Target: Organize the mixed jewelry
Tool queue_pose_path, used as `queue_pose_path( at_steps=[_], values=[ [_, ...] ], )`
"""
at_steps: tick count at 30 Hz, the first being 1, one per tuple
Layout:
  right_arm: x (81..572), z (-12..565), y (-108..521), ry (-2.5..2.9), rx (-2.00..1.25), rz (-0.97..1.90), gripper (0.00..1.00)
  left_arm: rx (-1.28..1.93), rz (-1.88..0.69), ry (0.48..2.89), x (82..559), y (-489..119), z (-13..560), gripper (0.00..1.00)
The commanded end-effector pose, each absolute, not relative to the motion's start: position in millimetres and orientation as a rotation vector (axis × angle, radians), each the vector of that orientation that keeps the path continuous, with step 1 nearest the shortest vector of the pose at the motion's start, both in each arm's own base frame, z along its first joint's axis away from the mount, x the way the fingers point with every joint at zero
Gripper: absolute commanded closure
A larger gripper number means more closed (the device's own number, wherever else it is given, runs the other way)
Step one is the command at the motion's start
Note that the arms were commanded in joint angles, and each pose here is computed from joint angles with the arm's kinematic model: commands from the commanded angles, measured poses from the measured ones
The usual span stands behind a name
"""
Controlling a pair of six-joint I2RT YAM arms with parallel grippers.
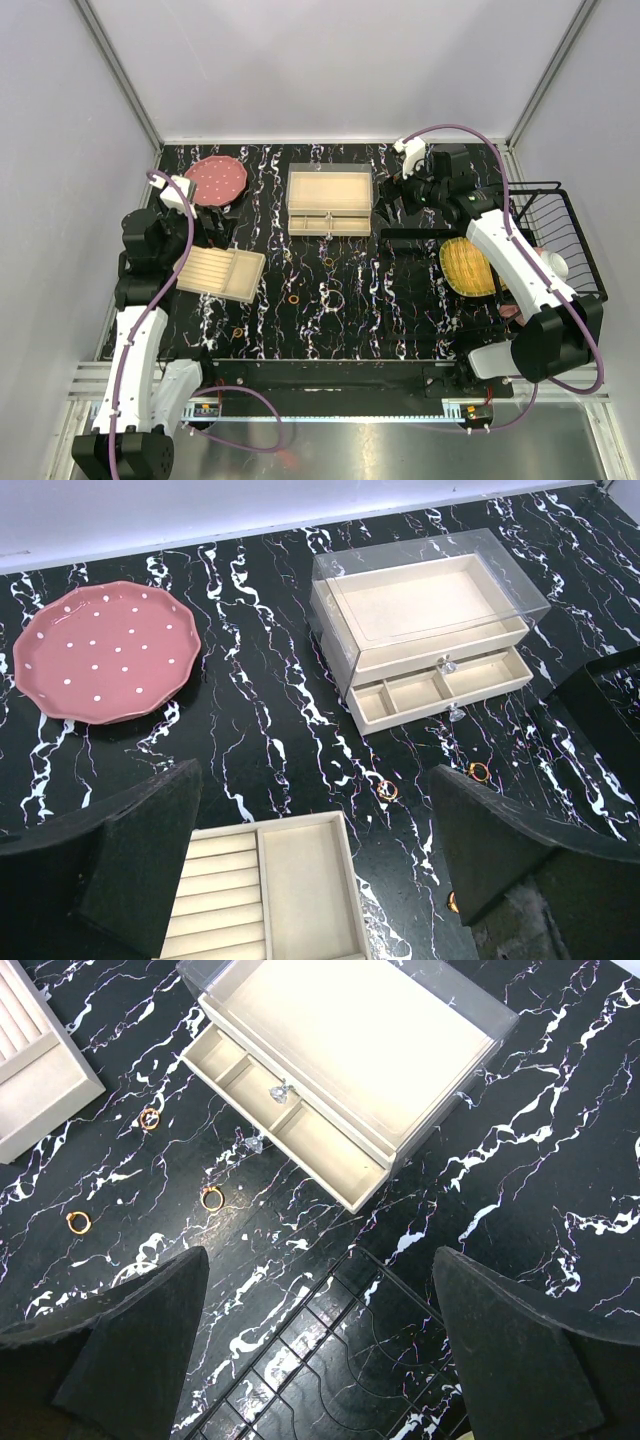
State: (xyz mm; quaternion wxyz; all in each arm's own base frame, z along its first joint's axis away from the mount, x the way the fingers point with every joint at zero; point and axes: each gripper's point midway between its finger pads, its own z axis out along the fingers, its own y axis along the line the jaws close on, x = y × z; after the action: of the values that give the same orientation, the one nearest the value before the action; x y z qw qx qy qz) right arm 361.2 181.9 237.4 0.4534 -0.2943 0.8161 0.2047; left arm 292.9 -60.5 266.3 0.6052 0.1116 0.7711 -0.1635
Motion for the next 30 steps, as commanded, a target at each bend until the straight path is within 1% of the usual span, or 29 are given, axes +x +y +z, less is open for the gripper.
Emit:
queue_pose_path(
  at_steps=[1, 16, 21, 24, 26, 27, 29, 30],
  values=[
    [359.4, 257.1, 184.3, 1.937, -0.744, 0.514, 0.00, 0.276, -0.366, 1.715, 294.2, -61.4, 280.9, 0.01],
    [358.6, 249.6, 186.8, 1.982, -0.765, 0.532, 0.00, 0.275, -0.364, 1.736, 294.0, -60.7, 277.2, 0.01],
    [353.1, 247.1, 195.1, 2.020, -0.804, 0.557, 0.00, 0.294, -0.316, 1.747, 296.2, -55.2, 276.6, 0.01],
    [338.3, 235.9, 203.1, 2.044, -0.872, 0.535, 0.00, 0.291, -0.301, 1.752, 296.5, -53.1, 277.1, 0.01],
    [326.0, 217.0, 205.7, 2.081, -0.925, 0.485, 0.00, 0.288, -0.304, 1.757, 297.4, -53.0, 274.1, 0.01],
    [313.6, 212.2, 217.7, 2.062, -1.006, 0.469, 0.00, 0.287, -0.310, 1.764, 297.8, -53.5, 271.5, 0.01],
    [303.8, 195.6, 217.4, 2.089, -1.057, 0.396, 0.00, 0.279, -0.314, 1.775, 300.1, -53.1, 268.7, 0.01],
    [292.9, 192.1, 227.5, 2.073, -1.114, 0.398, 0.00, 0.272, -0.316, 1.785, 301.9, -52.4, 266.5, 0.01]
  ],
)
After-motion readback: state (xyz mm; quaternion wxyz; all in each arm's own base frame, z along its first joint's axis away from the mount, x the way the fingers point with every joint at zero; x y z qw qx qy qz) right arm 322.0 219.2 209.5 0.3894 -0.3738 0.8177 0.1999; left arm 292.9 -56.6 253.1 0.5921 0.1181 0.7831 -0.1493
